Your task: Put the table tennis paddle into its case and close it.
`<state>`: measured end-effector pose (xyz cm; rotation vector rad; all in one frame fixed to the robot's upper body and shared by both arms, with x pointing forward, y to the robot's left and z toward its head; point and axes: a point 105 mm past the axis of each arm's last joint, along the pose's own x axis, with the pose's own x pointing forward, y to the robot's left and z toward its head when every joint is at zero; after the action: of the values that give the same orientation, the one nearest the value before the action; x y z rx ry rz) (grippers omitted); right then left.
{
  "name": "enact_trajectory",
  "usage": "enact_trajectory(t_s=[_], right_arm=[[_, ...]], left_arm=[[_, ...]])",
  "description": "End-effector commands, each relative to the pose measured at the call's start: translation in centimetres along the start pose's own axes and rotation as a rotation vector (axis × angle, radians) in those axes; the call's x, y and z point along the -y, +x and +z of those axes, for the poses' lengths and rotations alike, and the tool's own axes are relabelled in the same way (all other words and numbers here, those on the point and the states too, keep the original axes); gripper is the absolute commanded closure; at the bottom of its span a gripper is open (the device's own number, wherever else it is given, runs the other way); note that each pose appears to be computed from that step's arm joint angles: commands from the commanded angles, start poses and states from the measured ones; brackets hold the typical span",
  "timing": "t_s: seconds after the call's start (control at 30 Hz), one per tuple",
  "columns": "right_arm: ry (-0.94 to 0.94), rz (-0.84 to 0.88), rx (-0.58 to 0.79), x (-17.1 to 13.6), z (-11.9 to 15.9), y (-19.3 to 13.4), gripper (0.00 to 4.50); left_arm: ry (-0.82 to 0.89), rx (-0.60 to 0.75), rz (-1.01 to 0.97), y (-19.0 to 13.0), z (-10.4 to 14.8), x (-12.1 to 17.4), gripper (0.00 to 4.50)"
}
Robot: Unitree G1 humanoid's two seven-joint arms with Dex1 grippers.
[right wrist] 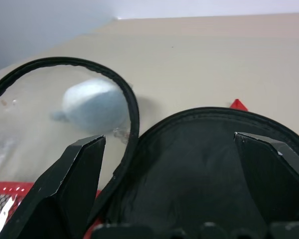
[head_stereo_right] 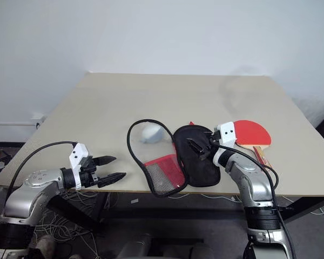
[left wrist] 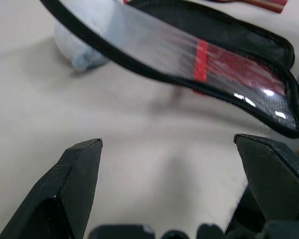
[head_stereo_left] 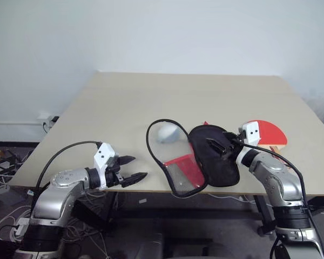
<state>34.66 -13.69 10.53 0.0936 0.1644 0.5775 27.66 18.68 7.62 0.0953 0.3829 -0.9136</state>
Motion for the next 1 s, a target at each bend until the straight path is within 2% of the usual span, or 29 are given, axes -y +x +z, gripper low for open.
enact_trajectory(t_s=[0.03,0.27,0.53,0.73,1.0], right_arm=[[-0.028,0.013,0.066,-0.8,1.9,0.4,0.03],[-0.024,-0.026,0.071,-0.3,2.0,0.6,0.03],[-0.027,-0.215,0.053,5.0,3.5,-1.4,0.03],[-0.015,-0.277,0.024,7.0,3.8,-2.9,0.03],[0.010,-0.442,-0.109,11.6,1.8,-5.1,0.03]], left_arm=[[0.049,0.019,0.000,-0.1,1.2,0.1,0.00],[0.053,0.027,-0.039,0.0,1.6,0.8,0.00],[0.057,0.041,-0.125,2.0,2.2,1.9,0.00],[0.046,0.055,-0.170,3.8,2.3,2.8,0.00],[0.039,0.057,-0.195,4.2,2.1,3.8,0.00]])
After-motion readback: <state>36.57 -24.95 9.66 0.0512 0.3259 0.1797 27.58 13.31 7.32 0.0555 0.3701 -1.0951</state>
